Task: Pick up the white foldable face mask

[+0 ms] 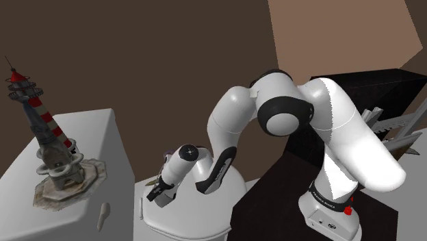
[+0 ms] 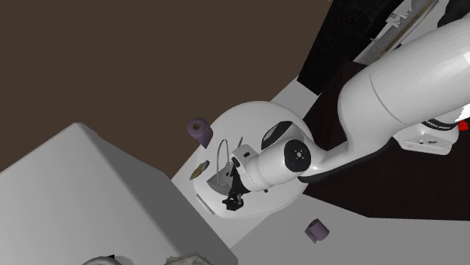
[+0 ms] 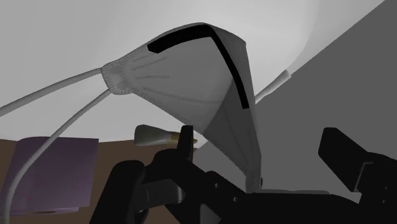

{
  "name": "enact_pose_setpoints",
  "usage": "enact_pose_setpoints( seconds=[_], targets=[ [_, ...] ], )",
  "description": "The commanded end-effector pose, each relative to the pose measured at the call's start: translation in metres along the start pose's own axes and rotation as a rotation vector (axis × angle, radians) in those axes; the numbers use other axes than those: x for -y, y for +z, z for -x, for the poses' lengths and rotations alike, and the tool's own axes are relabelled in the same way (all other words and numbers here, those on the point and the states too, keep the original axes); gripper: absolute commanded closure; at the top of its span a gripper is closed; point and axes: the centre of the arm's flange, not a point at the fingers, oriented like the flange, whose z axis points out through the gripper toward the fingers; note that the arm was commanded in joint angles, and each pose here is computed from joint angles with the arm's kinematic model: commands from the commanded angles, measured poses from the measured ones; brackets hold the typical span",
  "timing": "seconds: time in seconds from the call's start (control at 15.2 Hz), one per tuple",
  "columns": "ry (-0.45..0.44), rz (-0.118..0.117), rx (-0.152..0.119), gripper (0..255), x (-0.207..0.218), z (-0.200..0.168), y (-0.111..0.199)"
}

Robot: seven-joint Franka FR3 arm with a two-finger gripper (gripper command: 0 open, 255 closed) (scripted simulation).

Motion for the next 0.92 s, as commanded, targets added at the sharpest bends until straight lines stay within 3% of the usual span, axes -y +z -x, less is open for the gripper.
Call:
enact_pose_setpoints(
  seconds=[0.0,0.07,0.66,0.86],
  targets=[
    [0.0,0.0,-0.001,0,-0.001,0.002,0.003],
    [0.0,0.0,-0.001,255,-0.001,0.002,0.003],
    [0.0,0.0,-0.001,255,-0.001,0.002,0.003],
    [0.0,0.0,-0.001,255,0.002,-0.005,-0.011]
  ],
)
